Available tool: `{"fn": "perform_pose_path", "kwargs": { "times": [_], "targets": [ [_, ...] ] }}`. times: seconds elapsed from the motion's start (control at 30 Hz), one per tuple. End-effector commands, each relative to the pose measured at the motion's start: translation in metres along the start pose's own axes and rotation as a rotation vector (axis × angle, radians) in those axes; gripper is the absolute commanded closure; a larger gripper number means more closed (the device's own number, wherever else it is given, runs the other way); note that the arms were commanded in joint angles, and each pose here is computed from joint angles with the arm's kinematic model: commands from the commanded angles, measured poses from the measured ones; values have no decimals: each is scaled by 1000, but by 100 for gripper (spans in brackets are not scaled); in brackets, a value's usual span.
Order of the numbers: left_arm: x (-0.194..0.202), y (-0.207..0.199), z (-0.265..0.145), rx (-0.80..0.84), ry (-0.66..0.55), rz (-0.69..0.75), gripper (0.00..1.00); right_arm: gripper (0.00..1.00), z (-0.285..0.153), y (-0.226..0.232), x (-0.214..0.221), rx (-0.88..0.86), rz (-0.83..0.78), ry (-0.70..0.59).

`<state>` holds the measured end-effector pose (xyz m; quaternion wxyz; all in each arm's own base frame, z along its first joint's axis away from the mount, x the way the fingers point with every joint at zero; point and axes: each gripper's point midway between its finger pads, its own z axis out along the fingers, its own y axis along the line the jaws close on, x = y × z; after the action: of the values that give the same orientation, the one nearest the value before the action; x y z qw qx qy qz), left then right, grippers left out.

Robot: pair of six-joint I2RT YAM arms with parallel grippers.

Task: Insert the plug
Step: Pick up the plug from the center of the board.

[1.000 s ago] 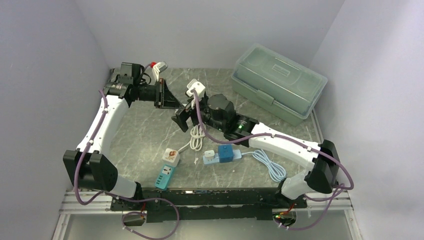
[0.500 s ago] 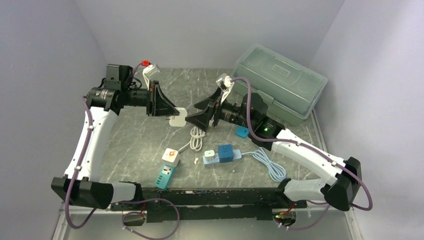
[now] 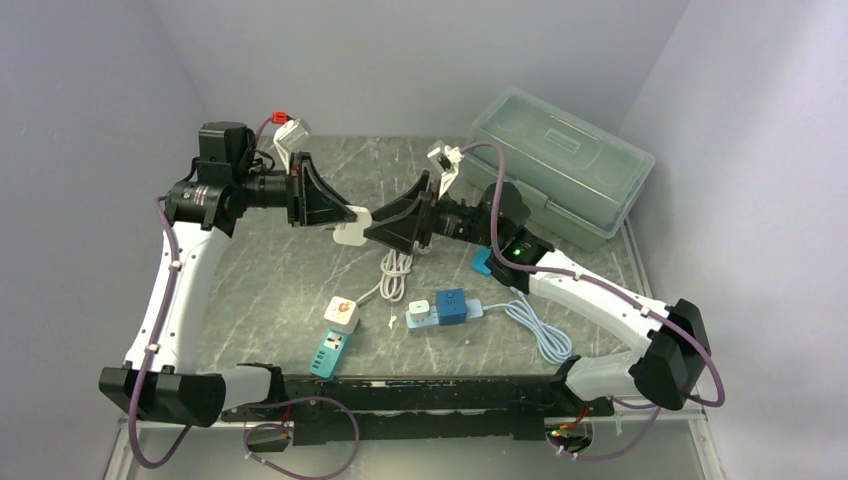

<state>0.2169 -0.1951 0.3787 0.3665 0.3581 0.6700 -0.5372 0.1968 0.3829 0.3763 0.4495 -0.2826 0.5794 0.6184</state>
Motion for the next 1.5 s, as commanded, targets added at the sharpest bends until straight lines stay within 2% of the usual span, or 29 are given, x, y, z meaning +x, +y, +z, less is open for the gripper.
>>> {"fn": "perform_pose_path", "kwargs": {
  "times": [0.0,0.33,0.43,0.7,0.73,0.9,0.93,0.97,1.1,1.17,1.3,1.4,1.47],
  "targets": [
    [-24,-38,-2,115,-53,52,100,40,6,24,-2,-120,19,-11],
    [-40,-53,-5,149,-94,55,100,41,17,2,-14,-19,16,-63],
    [-39,-55,-5,155,-94,54,100,42,16,-1,-23,3,15,-113],
    [-36,-54,-4,146,-105,39,100,44,14,22,-43,-109,46,-197],
    [-36,-54,-4,145,-107,40,100,47,14,24,-45,-118,46,-208],
    [-42,-53,-4,130,-124,36,100,96,17,32,-47,-162,50,-185],
    [-43,-52,-4,128,-127,38,100,100,17,32,-44,-165,50,-174],
    [-44,-51,-4,123,-130,41,99,100,16,32,-41,-167,49,-165],
    [-47,-53,-5,118,-118,72,69,100,9,28,-27,-124,10,-100],
    [-48,-55,-6,121,-108,94,64,100,5,23,-21,-94,-18,-73],
    [-50,-59,-7,135,-100,129,65,100,3,22,-17,-79,-39,-42],
    [-47,-65,-8,189,-79,111,69,100,4,24,-17,-88,-36,-37],
    [-43,-71,-10,238,-57,94,68,100,5,25,-17,-95,-36,-26]
  ]
}}
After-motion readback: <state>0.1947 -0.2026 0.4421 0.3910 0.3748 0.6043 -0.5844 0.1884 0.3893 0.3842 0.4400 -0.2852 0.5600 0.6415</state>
